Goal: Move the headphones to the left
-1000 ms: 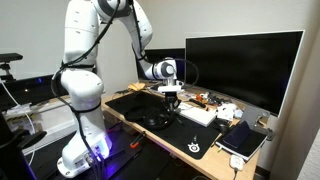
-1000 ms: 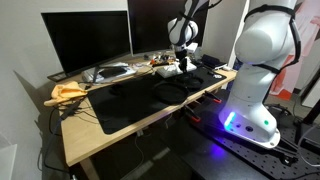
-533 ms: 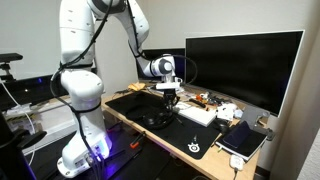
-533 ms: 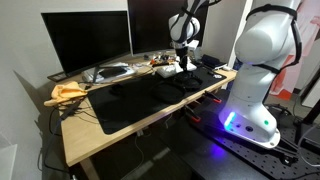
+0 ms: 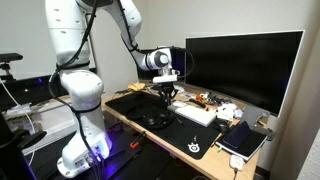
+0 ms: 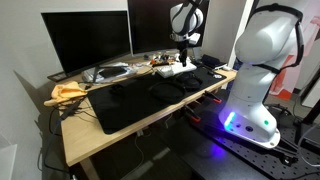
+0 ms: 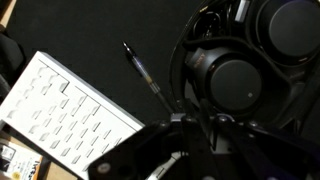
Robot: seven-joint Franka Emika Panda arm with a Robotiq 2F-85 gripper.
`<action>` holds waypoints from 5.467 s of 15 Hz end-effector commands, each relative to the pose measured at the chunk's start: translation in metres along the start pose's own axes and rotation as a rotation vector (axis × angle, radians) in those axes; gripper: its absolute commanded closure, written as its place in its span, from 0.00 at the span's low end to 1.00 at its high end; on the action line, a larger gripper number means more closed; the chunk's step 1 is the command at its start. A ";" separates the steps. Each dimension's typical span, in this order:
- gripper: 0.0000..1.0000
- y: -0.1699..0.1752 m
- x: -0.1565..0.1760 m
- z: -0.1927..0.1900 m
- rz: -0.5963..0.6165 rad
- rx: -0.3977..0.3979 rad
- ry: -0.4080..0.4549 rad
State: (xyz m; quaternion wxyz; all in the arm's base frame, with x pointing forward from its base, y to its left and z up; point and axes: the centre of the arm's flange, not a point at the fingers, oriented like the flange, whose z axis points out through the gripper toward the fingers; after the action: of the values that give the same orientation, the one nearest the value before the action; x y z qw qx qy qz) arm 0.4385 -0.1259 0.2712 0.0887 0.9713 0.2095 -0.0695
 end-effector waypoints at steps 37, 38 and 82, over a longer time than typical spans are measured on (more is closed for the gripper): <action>0.76 0.019 -0.006 0.038 0.158 0.048 -0.078; 0.80 0.019 -0.005 0.039 0.158 0.048 -0.079; 0.96 0.017 0.028 0.068 0.170 0.031 -0.162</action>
State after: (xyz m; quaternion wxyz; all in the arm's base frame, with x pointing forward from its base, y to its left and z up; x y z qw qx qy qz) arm 0.4612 -0.1459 0.1983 0.0873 0.9783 0.1248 -0.1403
